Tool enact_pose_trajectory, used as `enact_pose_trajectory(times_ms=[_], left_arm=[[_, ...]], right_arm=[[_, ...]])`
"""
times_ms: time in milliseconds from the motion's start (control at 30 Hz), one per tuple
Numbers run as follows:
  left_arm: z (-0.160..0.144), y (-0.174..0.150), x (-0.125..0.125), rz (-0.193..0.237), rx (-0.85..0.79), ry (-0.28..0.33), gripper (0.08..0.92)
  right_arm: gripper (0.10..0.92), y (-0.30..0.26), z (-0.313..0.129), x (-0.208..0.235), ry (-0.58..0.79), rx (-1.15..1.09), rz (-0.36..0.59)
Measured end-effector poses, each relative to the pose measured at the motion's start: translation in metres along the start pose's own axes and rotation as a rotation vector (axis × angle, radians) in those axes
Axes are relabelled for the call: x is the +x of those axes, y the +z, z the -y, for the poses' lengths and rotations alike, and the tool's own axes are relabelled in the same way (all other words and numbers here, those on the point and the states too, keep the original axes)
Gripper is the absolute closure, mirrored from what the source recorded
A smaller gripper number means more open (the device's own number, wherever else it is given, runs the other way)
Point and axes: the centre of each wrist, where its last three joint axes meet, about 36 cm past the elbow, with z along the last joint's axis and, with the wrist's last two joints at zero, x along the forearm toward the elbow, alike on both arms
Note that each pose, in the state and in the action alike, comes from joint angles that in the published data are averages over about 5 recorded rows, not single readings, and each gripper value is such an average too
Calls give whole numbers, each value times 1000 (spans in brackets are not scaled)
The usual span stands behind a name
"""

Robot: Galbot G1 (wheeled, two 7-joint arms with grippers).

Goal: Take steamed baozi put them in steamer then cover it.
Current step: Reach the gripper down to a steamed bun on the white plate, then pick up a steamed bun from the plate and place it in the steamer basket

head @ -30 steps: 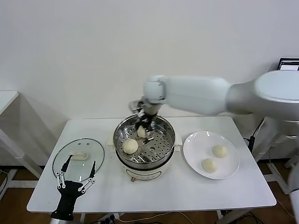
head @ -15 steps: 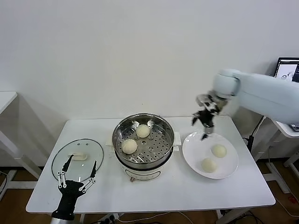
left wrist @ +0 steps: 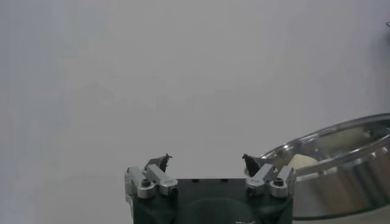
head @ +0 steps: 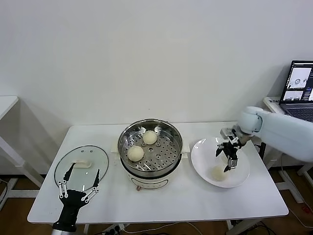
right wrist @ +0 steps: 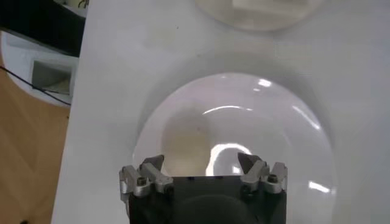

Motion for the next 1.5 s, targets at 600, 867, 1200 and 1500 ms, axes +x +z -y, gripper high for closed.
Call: enact_pose_trajectory(times_ms=[600,867,1200,1500], left_arm=[[0,3,4,-14,0,-10,177],[0,3,4,-13,0,-12,177],[0,2,1,-2,1,-2,177],[0,-1,1,5,3,-4,177]], right_arm=[[318,6,-6,-49,-12,-14,-17],[369,3,-3,-30,15,15,-16],[361,-71,34,88,133,371,-1],[361,-203,42,167,206,889,-1]])
